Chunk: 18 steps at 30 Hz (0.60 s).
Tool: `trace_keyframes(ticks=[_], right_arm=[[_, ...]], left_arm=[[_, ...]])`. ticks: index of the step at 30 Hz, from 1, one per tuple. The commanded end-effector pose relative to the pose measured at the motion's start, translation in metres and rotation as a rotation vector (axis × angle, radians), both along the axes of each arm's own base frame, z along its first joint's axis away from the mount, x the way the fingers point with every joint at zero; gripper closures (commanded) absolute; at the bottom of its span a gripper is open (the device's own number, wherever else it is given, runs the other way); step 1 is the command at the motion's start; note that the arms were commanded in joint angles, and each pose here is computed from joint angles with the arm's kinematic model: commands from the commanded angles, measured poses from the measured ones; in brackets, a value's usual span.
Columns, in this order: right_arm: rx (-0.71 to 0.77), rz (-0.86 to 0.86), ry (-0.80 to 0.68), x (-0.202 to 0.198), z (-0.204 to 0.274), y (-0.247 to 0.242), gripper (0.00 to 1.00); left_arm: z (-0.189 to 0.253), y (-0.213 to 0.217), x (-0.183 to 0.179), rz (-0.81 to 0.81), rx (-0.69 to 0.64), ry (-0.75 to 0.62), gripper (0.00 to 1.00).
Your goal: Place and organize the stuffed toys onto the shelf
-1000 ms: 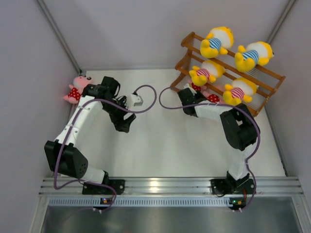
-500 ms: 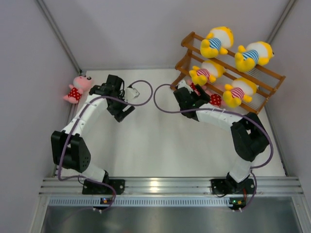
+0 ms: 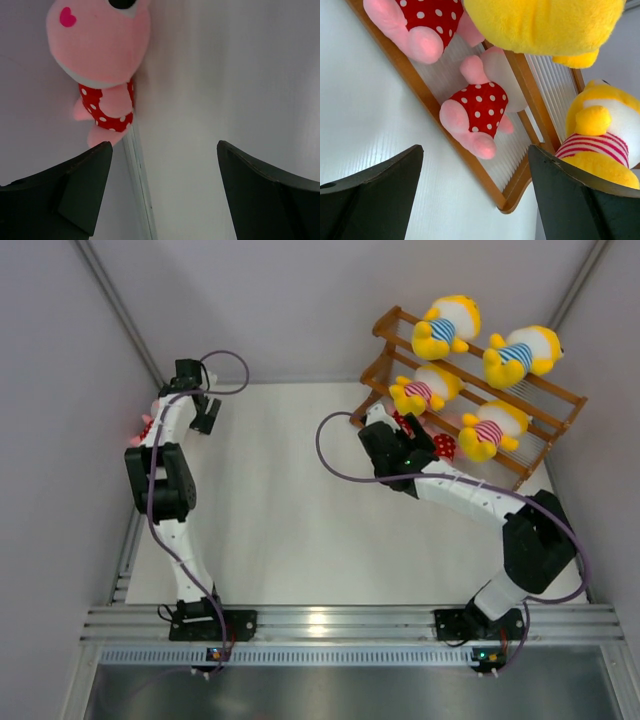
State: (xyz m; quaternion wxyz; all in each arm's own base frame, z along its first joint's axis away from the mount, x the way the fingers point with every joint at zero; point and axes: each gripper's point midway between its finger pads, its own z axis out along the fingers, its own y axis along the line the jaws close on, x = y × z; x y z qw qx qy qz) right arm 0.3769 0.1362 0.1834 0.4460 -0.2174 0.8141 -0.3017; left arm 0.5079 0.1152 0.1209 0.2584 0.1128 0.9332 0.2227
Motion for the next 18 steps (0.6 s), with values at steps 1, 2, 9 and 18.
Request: trace_keyframes(ticks=[1,2,9,18], right_arm=[[0.047,0.002,-0.03,-0.009,0.012,0.001,0.14],[0.049,0.0,-0.028,-0.011,0.01,0.001,0.15],[0.056,-0.006,-0.008,-0.018,0.0,-0.003,0.15],[0.042,-0.014,0.003,-0.022,-0.007,-0.007,0.15]], left_arm=[[0.015,0.028,0.04,0.109,0.05,-0.136,0.08],[0.016,0.038,0.053,0.133,0.068,-0.161,0.07],[0.021,0.051,0.102,0.107,0.078,-0.286,0.02],[-0.019,0.08,0.125,0.155,0.199,-0.27,0.03]])
